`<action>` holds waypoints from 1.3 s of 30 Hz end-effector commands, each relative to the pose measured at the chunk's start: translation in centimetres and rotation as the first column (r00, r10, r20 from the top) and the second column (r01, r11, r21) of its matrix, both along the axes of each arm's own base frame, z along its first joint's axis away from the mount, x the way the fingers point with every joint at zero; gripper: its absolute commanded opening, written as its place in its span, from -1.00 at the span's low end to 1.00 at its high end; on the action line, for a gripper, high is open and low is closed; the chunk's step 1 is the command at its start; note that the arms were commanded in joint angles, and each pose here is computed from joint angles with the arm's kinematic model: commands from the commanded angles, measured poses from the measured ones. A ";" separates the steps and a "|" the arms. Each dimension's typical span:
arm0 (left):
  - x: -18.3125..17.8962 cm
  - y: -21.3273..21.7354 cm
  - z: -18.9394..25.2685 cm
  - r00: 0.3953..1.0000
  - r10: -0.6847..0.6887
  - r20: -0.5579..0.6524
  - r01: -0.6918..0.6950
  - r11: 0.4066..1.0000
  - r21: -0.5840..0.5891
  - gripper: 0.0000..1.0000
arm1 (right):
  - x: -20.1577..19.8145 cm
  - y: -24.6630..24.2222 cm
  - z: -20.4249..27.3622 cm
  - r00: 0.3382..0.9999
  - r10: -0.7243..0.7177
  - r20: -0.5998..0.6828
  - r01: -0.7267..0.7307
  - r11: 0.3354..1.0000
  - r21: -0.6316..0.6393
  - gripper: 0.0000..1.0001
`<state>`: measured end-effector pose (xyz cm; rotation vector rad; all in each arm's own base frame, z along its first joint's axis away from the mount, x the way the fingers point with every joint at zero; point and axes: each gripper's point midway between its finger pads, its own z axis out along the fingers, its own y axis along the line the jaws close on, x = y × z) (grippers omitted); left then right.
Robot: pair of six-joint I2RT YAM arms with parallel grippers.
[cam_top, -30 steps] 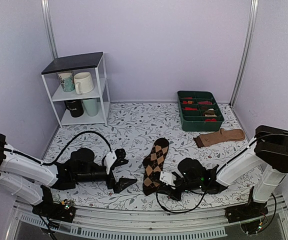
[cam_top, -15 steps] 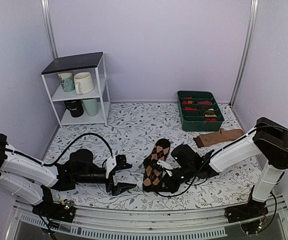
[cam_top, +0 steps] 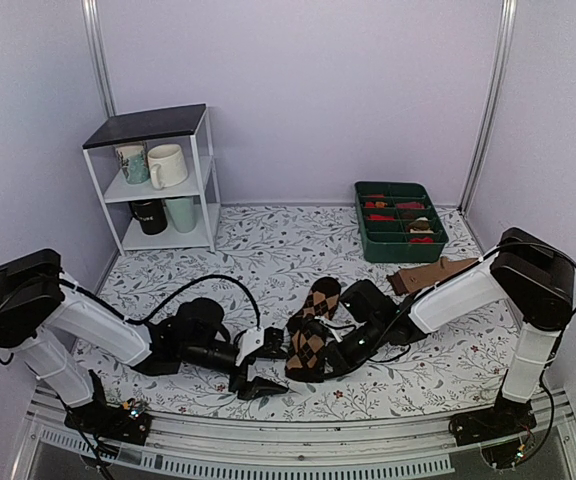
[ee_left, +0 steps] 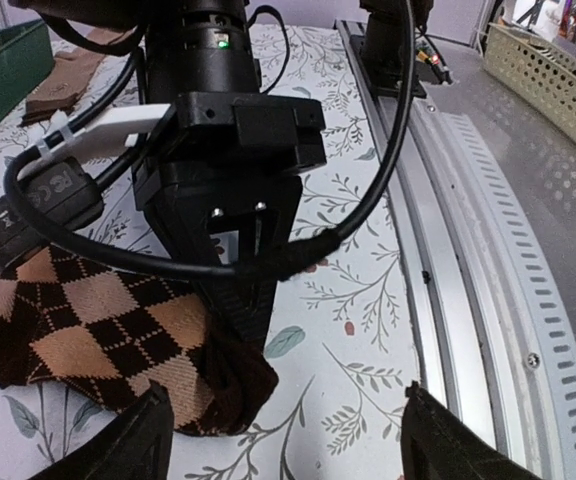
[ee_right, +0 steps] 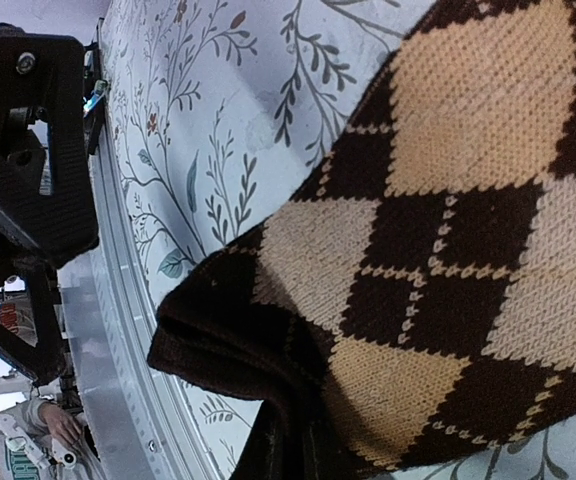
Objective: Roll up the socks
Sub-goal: Roll a pair of socks at the center of the board.
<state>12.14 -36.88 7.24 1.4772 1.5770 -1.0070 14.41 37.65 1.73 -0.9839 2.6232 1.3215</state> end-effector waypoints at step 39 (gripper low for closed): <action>1.0 -2.2 -4.2 0.995 0.033 -0.092 -0.019 0.988 0.151 -0.50 | -1.8 -3.2 -5.2 0.987 -0.070 -0.148 0.037 0.976 -0.215 -1.00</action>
